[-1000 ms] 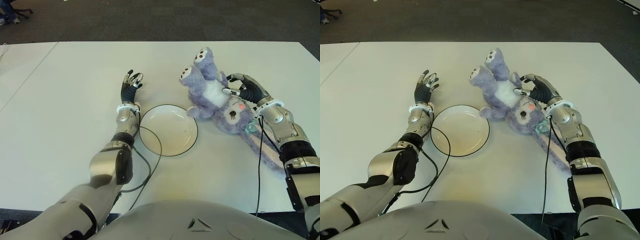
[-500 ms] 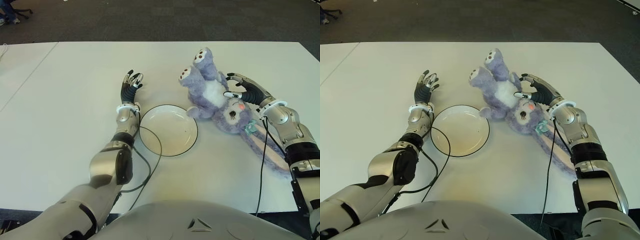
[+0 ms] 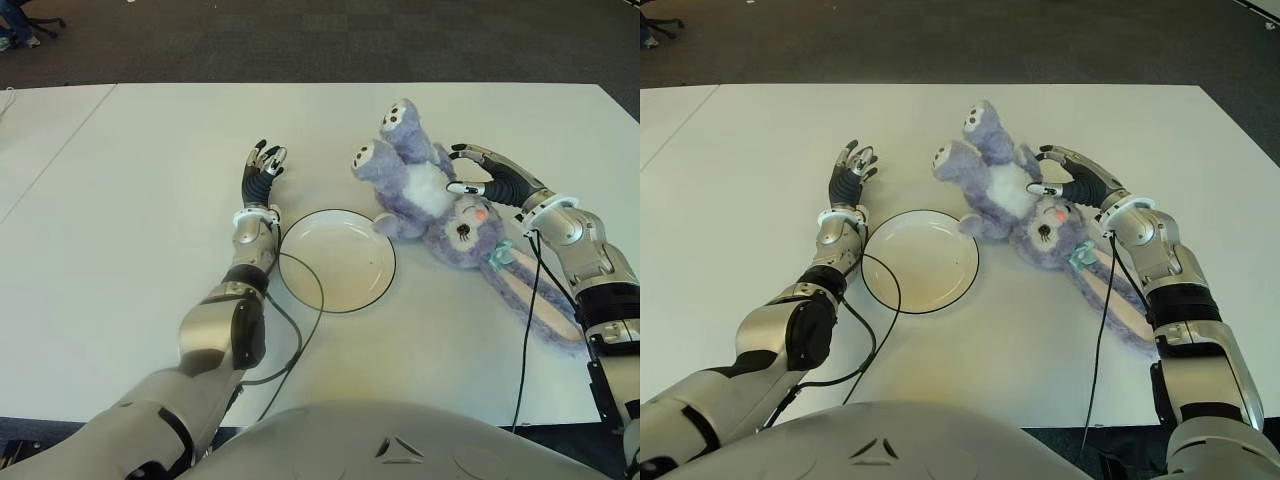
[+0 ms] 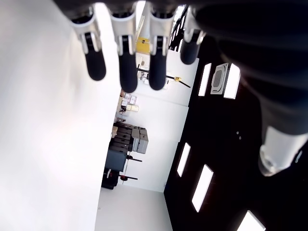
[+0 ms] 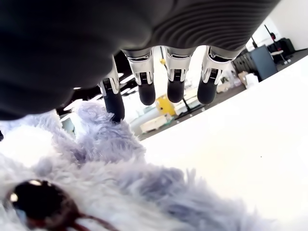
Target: Put the doll into the plate.
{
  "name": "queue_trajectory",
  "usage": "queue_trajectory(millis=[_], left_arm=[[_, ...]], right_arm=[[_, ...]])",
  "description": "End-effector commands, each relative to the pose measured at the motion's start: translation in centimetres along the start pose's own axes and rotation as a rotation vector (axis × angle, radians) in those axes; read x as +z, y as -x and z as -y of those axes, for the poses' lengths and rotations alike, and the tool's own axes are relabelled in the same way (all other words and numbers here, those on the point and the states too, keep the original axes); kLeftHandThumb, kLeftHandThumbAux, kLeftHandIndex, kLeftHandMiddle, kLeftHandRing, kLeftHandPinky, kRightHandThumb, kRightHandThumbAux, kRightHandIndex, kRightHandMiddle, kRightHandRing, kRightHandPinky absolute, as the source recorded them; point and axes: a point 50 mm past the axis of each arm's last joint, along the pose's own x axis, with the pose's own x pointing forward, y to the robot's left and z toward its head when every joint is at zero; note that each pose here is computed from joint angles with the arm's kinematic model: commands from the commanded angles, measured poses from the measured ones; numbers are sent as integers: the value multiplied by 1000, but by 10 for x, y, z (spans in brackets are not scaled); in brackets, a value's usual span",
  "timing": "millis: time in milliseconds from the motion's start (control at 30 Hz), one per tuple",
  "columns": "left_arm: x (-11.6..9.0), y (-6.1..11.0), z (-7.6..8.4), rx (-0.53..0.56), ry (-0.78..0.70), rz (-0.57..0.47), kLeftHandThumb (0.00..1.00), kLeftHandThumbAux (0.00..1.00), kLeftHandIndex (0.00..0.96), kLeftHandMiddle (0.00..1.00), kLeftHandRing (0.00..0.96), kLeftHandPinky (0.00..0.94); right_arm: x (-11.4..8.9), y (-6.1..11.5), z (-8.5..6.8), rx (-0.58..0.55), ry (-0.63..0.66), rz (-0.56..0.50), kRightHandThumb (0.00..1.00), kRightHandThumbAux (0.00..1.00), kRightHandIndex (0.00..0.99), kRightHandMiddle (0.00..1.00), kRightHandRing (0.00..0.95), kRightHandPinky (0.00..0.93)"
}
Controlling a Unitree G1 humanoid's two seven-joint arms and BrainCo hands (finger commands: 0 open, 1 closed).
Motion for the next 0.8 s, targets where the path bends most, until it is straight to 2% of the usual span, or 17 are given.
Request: queue_trajectory(millis=[33, 300, 667, 800], left_arm=[[-92, 67, -36, 136, 29, -409, 0, 580, 123, 235, 238, 214], [-92, 68, -34, 113, 26, -399, 0, 560, 102, 213, 225, 208], [-93, 68, -36, 126, -1, -411, 0, 571, 116, 237, 245, 225], [-92, 68, -36, 126, 4, -409, 0, 571, 116, 241, 253, 240]], right_arm=[[-3, 6, 1, 31, -7, -23, 15, 203, 0, 0, 0, 0], [3, 8, 11, 22, -3, -2, 16, 214, 0, 0, 0, 0], [18, 21, 24, -22, 12, 42, 44, 247, 0, 0, 0, 0], [44, 38, 33, -32, 54, 90, 59, 254, 0, 0, 0, 0]])
